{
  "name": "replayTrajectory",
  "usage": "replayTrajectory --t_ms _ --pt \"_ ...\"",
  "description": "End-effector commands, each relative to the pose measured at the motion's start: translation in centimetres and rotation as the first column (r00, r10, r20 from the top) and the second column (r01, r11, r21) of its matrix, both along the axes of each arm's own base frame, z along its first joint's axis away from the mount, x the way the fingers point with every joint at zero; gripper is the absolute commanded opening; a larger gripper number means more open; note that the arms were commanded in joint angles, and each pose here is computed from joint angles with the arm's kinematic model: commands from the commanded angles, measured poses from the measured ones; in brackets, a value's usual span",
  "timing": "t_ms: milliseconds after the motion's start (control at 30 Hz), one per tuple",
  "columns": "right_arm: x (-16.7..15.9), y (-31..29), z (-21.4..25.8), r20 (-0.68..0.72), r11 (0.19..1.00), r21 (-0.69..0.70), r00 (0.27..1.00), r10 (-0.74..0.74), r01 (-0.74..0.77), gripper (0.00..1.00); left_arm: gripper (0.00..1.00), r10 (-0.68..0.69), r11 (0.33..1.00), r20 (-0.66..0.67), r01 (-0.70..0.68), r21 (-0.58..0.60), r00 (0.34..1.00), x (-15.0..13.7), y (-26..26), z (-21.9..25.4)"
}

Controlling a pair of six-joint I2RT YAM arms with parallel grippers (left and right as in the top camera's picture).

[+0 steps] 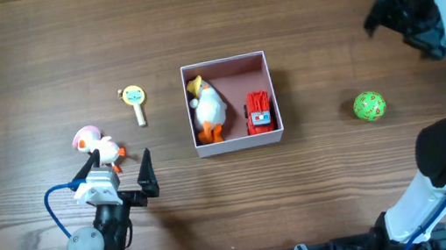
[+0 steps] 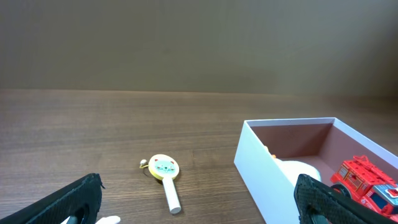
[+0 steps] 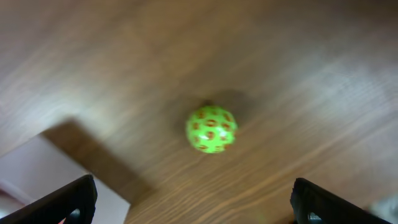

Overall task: Pack container
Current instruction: 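Raise the right gripper and move it over the green ball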

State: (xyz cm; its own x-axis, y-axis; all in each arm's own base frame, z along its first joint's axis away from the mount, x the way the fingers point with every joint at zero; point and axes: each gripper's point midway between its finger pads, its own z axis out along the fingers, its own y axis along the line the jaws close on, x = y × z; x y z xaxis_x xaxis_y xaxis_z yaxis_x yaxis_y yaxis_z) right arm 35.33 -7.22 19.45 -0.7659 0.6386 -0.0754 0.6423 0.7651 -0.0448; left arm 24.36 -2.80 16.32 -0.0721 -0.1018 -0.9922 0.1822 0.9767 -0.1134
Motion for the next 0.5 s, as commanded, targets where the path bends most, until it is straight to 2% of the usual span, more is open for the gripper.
replayTrajectory --t_ms 0,467 --pt "-2.1 0.2 -3.1 -0.093 0.982 0.102 0.984 -0.151 0.161 1.00 1.00 -0.002 1.000 -0.002 0.002 -0.006 1.000 0.0 -0.1 -0.1" --pt "-2.8 2.3 -11.6 -0.134 0.957 0.225 0.979 -0.154 0.182 1.00 1.00 -0.002 1.000 -0.002 0.002 -0.006 1.000 0.0 -0.1 -0.1"
